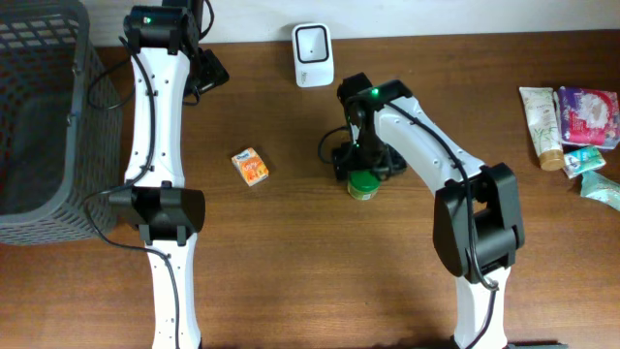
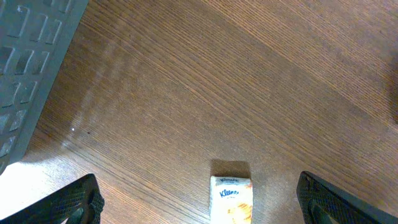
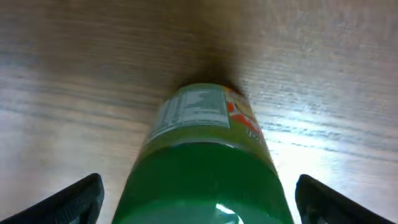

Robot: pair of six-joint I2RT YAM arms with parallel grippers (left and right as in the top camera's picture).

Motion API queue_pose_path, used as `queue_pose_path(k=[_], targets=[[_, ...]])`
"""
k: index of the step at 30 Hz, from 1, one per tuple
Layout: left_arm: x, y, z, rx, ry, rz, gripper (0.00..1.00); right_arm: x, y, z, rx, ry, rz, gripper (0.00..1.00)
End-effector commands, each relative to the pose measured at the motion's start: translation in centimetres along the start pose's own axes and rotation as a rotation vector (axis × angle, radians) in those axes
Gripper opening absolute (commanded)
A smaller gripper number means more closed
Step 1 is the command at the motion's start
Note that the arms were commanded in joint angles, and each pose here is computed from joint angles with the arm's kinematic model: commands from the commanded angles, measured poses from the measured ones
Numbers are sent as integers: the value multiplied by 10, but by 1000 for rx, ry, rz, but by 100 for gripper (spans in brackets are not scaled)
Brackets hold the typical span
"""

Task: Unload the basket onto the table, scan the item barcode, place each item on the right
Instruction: 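Lift the green jar off the table with the right gripper, then hold the green jar up in front of the scanner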

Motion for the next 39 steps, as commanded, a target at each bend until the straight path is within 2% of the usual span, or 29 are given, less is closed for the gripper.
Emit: queue_pose_path(k=[1,4,6,17,20,25,30,39], targets=[[0,0,2,-16,11,-2,99,-4,0,-2,-146,8,4,93],[0,0,2,-16,11,-2,99,-4,1,-8,-182,8,14,89],[0,0,2,-16,11,-2,99,-4,0,-11,-189,4,21,80],[0,0,2,-16,11,-2,99,-12,-5,-10,-196,18,49,79],[0,0,2,-16,11,-2,99,-14,-4,-10,-196,20,43,61],[0,0,2,-16,11,-2,99,0,3,-6,-194,37,14,52],[0,0,2,-16,11,-2,99,52,34,10,-140,118,-156,53],[0,0,2,-16,11,-2,99,131,125,57,-101,433,-736,54]])
Point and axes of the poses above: each gripper's point midway between its finger pads, its own x axis back along the fingers, its own z axis along the line the jaws close on, y = z × x, the point moved 6 cm from there along x, back along the fingers, and after that the axes turned 11 degrees about -x, right-handed, at the moved point
